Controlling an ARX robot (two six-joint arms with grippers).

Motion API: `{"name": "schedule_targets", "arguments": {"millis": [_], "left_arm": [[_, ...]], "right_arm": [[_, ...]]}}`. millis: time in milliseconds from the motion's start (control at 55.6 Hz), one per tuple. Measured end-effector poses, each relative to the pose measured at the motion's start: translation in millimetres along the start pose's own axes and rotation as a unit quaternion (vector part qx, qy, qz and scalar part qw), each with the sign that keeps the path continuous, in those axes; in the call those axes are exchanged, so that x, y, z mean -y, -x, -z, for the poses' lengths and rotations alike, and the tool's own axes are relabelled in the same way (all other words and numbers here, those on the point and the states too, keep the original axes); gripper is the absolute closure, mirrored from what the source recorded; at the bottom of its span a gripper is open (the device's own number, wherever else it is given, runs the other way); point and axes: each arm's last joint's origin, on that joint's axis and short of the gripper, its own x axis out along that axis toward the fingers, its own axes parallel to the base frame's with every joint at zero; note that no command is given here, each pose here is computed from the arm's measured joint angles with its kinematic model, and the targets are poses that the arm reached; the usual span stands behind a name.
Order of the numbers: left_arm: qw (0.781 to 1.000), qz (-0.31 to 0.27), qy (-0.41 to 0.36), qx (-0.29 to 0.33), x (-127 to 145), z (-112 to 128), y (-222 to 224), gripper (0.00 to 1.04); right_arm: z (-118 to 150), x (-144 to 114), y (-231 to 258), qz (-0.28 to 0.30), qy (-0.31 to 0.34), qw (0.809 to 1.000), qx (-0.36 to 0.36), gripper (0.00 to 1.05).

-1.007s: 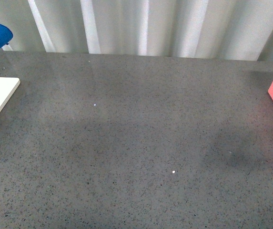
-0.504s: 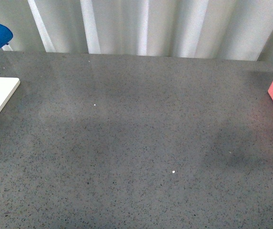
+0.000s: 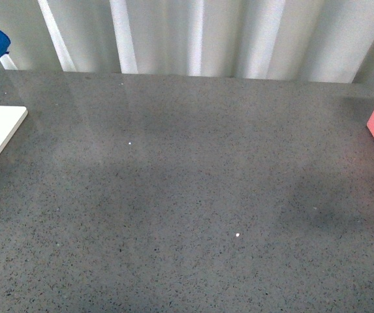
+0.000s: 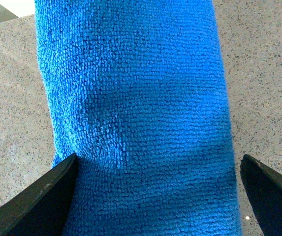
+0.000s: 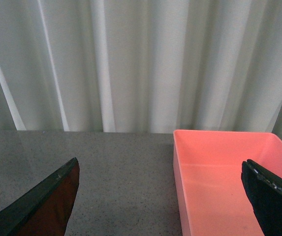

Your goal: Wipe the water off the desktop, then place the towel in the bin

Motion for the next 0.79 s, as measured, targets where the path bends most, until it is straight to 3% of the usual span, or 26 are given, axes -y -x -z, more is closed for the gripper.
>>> {"name": "schedule_targets", "arguments": {"millis": [72,216,324,504,594,791], "left_arm": [[1.000,-0.003,0.003,-0.002,0,2,0,0.10],[1.000,-0.004,0.019,-0.001,-3,3,1,0.40],[1.000,-0.004,0.027,0.002,-4,3,4,0.55],[0.999,0.016,0.034,0.018,-2,-1,16,0.93],[0.999,0.035,0.035,0.014,2,1,17,1.00],[0.999,0.030,0.023,0.021,1,-2,24,1.00]], "right_arm": [[0,0,0,0.000,0.000,1.000,0.000,0.07],[0,0,0,0.000,0.000,1.000,0.000,0.07],[0,0,0,0.000,0.000,1.000,0.000,0.07],[0,0,0,0.000,0.000,1.000,0.000,0.07],[0,0,0,0.000,0.000,1.000,0.000,0.07],[0,0,0,0.000,0.000,1.000,0.000,0.07]]}}
